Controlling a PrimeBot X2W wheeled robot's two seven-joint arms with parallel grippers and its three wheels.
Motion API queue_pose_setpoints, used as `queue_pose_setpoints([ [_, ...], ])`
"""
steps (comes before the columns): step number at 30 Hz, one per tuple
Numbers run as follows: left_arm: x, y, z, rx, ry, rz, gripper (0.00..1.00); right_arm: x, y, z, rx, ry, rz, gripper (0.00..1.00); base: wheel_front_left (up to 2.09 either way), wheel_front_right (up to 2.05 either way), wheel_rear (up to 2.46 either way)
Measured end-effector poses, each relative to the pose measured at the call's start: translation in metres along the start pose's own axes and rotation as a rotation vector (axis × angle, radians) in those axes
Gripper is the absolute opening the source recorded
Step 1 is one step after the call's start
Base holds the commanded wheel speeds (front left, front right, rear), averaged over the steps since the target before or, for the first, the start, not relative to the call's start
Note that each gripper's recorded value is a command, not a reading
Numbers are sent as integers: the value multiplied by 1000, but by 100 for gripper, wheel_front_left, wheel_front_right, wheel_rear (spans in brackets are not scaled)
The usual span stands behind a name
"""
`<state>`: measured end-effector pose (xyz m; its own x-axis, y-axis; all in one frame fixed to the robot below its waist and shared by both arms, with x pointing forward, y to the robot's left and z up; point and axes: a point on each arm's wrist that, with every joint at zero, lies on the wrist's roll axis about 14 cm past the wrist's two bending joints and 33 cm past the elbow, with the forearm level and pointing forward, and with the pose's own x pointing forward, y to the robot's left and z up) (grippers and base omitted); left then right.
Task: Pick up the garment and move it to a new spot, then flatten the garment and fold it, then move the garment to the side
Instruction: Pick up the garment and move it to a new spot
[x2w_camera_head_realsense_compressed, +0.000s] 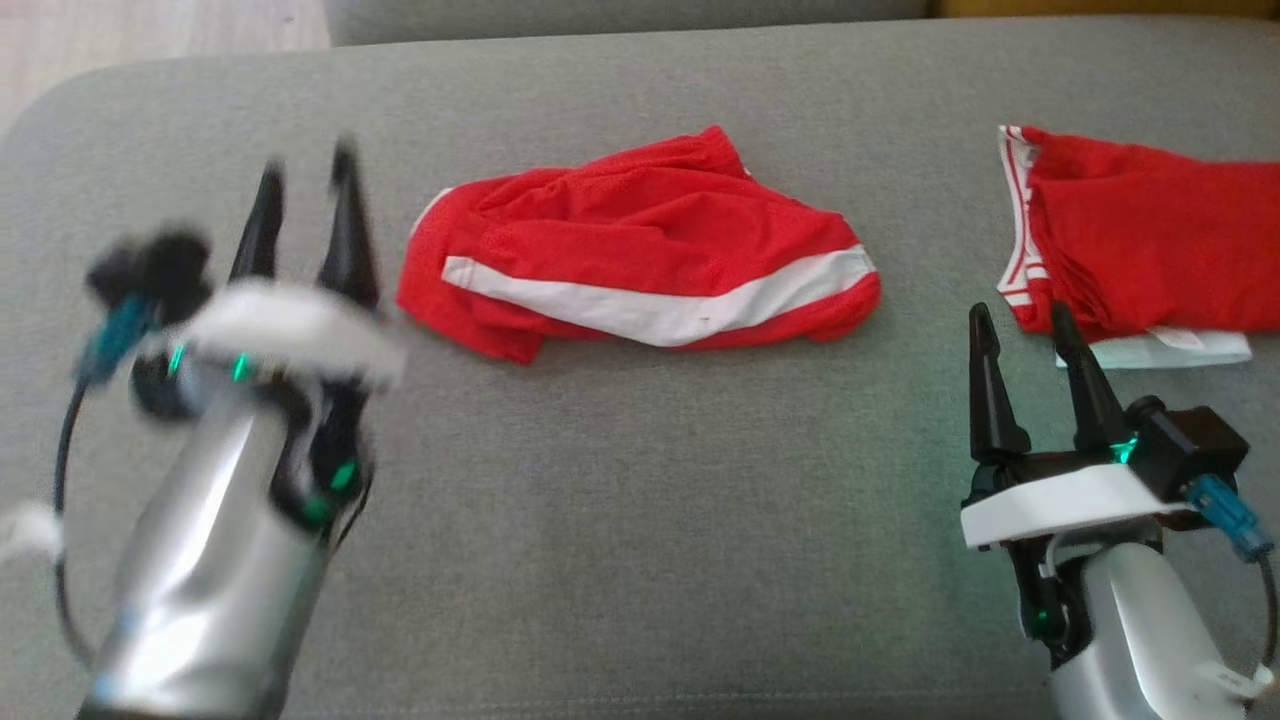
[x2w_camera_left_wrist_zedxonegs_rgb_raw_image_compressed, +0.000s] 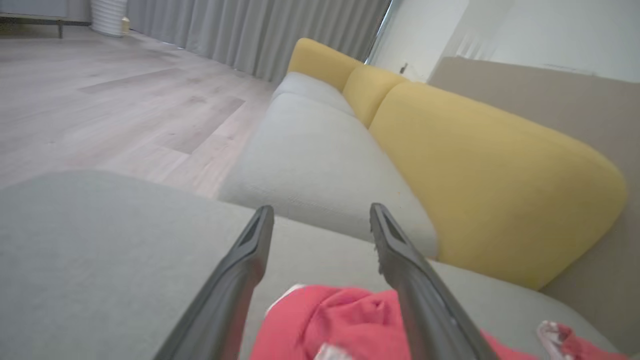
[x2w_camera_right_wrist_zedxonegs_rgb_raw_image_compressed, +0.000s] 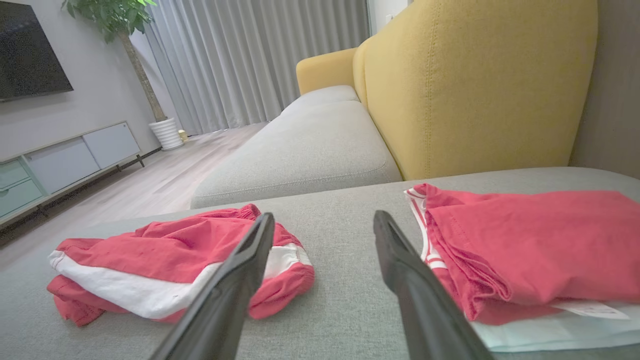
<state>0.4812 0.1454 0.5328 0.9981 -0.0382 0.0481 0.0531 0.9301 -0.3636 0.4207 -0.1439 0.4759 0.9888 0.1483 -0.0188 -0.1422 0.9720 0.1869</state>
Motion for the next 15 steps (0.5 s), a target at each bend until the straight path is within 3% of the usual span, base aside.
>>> queue_pose_setpoints([
  [3,-30,34,-23,9,61,72,100,2,4,1,2,-3,10,100,0,0,0],
  [7,-64,55,-43,-22,108,126,100,3,9,1,3,0,25,100,0,0,0],
  [15,-86,54,-51,-93,96,147,100,1,16,-5,4,24,42,100,0,0,0],
])
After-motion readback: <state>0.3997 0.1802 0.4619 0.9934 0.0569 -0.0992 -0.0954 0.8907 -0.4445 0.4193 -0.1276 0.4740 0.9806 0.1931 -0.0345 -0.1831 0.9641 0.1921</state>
